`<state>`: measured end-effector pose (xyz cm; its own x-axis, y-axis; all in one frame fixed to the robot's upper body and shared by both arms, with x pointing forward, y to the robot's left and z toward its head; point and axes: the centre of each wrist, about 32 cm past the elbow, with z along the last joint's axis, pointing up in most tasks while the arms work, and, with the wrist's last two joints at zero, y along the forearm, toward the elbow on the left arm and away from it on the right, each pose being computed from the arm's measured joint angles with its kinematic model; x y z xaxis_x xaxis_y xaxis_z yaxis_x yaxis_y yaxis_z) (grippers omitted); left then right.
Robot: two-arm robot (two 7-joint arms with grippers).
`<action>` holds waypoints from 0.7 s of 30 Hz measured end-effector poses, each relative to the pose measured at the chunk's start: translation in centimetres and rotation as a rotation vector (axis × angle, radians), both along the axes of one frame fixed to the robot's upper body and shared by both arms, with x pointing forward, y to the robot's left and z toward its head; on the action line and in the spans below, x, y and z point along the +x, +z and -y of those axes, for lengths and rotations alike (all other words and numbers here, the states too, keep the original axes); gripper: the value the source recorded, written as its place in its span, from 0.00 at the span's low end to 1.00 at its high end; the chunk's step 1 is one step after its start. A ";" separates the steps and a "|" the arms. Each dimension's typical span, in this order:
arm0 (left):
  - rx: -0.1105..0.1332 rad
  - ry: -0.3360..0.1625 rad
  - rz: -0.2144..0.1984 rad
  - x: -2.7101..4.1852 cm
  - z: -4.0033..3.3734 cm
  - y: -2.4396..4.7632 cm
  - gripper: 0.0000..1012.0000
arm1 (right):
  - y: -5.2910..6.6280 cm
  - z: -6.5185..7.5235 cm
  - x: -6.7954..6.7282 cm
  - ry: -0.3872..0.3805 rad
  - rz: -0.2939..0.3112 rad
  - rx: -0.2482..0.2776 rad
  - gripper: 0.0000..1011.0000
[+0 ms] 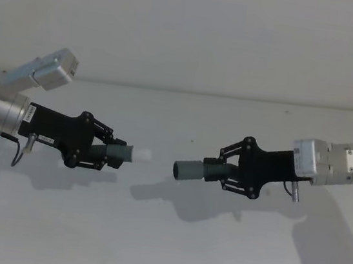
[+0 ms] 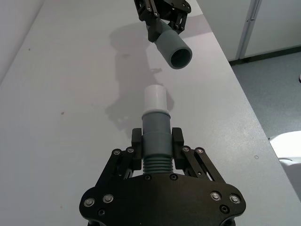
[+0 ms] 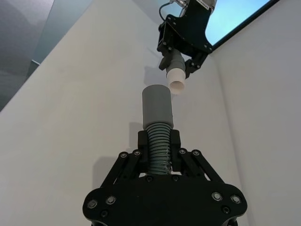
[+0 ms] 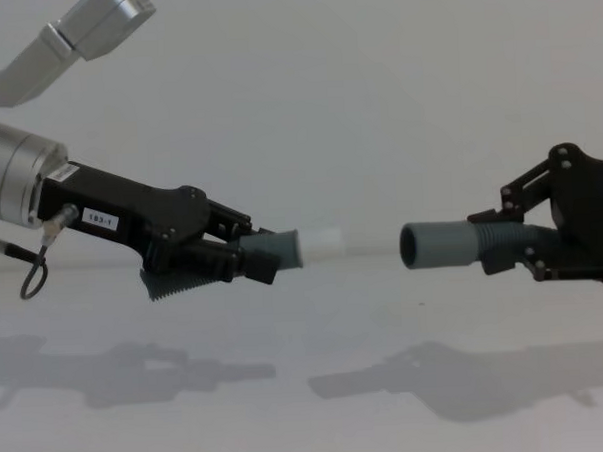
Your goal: Use both hands to pick up one end of the pipe from the table, align the ends, and insert them.
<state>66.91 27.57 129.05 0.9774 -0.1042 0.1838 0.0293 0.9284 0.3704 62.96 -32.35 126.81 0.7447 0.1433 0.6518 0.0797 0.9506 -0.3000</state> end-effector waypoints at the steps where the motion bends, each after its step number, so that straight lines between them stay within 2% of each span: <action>1: 0.000 0.000 0.000 0.00 0.00 0.00 0.33 | 0.0 -0.1 0.0 -0.003 0.001 0.000 0.23; 11: 0.000 0.001 -0.001 0.03 0.01 0.00 0.33 | 0.2 -0.8 0.2 -0.020 0.007 0.000 0.23; 21: 0.004 0.004 -0.007 0.33 0.33 0.18 0.33 | 0.1 -1.1 0.4 -0.037 0.007 -0.004 0.23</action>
<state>67.24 27.24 129.23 0.9791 -0.1011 0.1766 0.0283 0.9272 0.3736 63.36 -31.25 126.91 0.7448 0.1186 0.6567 0.1168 0.9457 -0.3033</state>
